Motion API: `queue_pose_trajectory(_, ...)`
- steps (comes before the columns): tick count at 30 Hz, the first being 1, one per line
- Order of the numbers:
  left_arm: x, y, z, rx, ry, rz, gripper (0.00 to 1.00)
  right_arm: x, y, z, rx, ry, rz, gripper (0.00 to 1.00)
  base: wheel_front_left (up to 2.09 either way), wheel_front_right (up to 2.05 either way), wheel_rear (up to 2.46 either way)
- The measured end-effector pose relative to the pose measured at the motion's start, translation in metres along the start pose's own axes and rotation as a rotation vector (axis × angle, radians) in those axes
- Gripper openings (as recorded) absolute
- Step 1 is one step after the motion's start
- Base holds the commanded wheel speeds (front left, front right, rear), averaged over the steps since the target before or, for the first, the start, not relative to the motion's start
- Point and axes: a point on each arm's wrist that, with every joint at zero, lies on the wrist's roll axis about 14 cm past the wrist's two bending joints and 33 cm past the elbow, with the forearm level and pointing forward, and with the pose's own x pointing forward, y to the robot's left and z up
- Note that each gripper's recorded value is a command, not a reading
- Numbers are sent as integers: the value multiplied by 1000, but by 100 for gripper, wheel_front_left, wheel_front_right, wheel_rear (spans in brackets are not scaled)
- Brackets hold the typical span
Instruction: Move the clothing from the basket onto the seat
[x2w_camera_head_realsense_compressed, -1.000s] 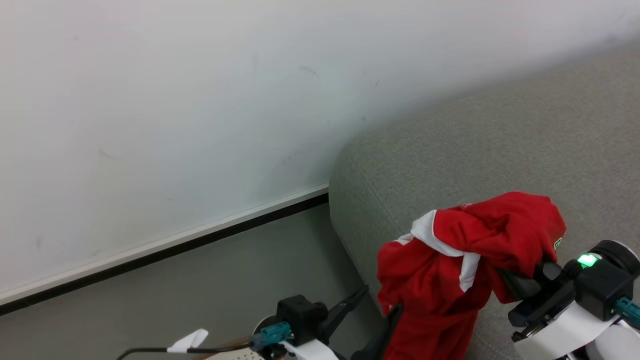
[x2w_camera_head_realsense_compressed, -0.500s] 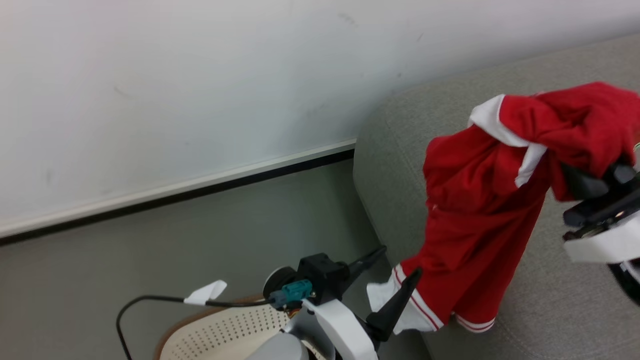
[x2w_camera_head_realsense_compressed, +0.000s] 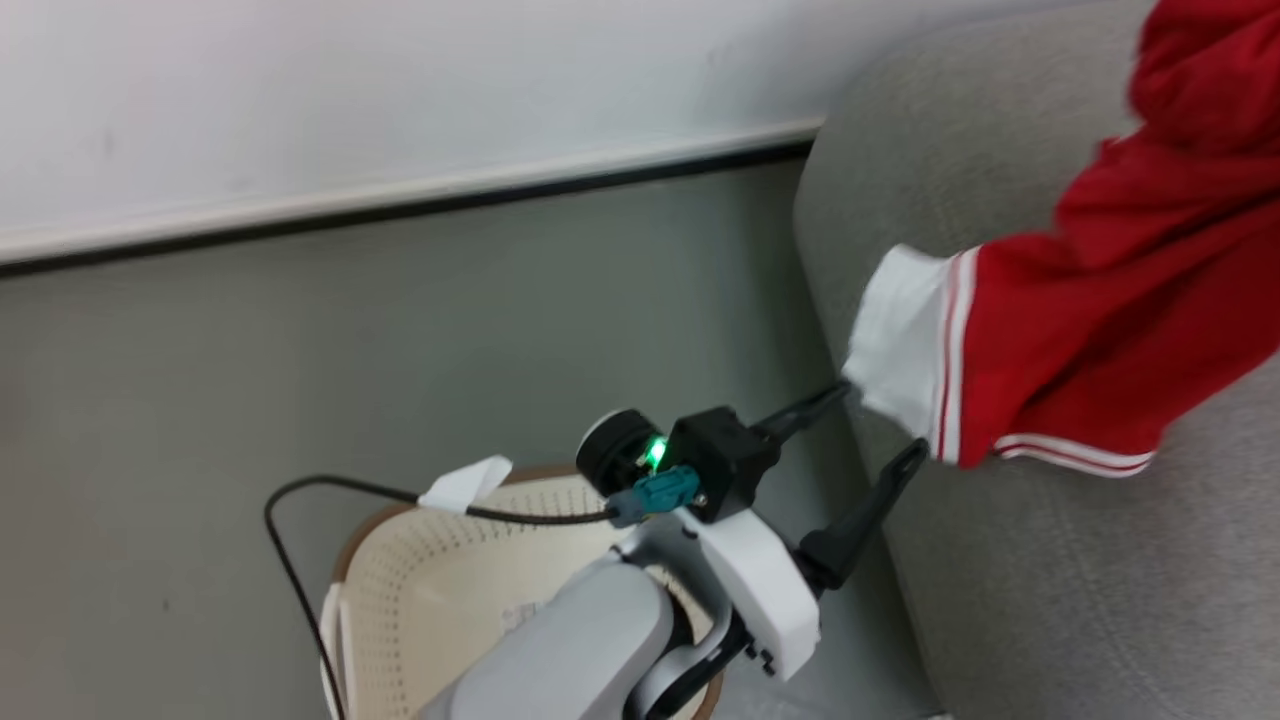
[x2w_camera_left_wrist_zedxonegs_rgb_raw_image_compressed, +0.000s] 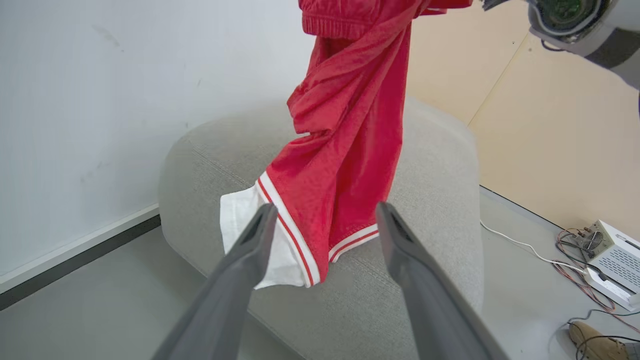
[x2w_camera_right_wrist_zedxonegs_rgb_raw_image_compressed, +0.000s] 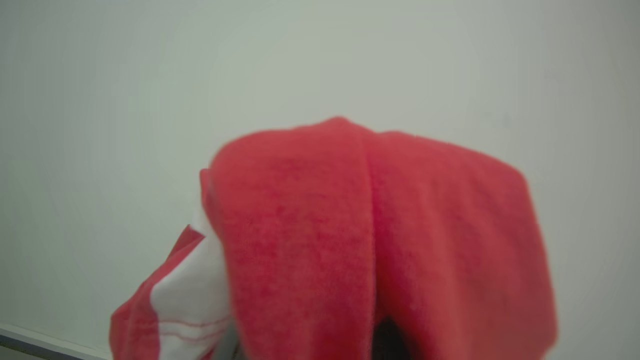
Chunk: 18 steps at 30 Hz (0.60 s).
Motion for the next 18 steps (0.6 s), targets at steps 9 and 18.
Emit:
queue_pose_trajectory(9, 7, 43, -24, -41, 9, 64, 100, 58, -39, -30, -93, 45, -67, 0, 0, 0, 0)
queue_pose_trajectory(18, 4, 67, -52, -77, 42, 111, 100, 82, -59, -69, -110, 130, -119, 0, 0, 0, 0)
